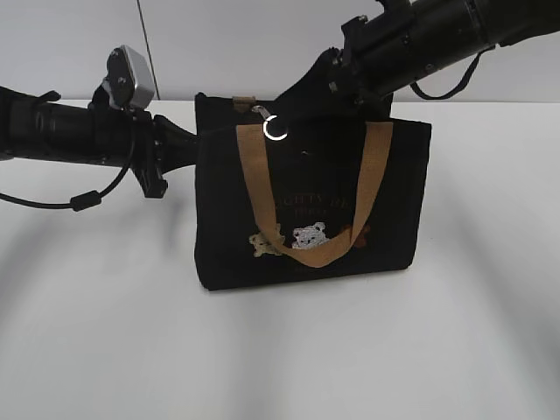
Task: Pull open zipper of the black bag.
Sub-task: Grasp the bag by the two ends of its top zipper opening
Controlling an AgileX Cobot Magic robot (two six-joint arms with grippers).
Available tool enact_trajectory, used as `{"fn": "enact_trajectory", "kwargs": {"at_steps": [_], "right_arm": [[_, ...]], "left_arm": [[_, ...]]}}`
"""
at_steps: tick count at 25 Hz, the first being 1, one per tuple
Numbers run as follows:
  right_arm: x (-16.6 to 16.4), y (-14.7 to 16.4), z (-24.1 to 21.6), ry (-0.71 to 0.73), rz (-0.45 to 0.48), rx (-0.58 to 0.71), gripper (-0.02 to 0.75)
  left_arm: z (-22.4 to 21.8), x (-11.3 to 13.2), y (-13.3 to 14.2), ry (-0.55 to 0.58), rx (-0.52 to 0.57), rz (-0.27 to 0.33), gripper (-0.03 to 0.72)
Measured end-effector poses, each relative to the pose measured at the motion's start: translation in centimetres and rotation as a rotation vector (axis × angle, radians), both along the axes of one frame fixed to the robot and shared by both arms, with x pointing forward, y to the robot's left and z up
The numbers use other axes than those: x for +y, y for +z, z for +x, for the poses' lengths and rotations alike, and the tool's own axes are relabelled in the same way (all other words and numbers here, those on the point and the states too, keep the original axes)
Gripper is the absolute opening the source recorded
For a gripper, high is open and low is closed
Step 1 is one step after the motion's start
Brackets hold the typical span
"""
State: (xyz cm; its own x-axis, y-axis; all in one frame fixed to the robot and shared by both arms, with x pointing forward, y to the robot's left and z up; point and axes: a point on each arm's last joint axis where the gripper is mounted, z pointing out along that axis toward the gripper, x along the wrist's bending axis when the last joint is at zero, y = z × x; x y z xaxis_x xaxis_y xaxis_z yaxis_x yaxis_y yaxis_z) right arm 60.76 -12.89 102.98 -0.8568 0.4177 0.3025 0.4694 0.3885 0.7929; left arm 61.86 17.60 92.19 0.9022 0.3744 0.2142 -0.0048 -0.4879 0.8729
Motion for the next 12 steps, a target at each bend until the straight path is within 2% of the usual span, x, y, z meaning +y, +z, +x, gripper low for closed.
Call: {"fn": "enact_trajectory", "kwargs": {"at_steps": [6,12], "right_arm": [[0.01,-0.19,-0.57,0.064,-0.021,0.018,0.127],[-0.06,-0.22,-0.35,0.042,-0.028,0.006,0.138]], "left_arm": [[-0.01,-0.02,0.0,0.0,0.0,0.0,0.019],[-0.01,-0.02,0.0,0.0,0.0,0.0,0.019]]}}
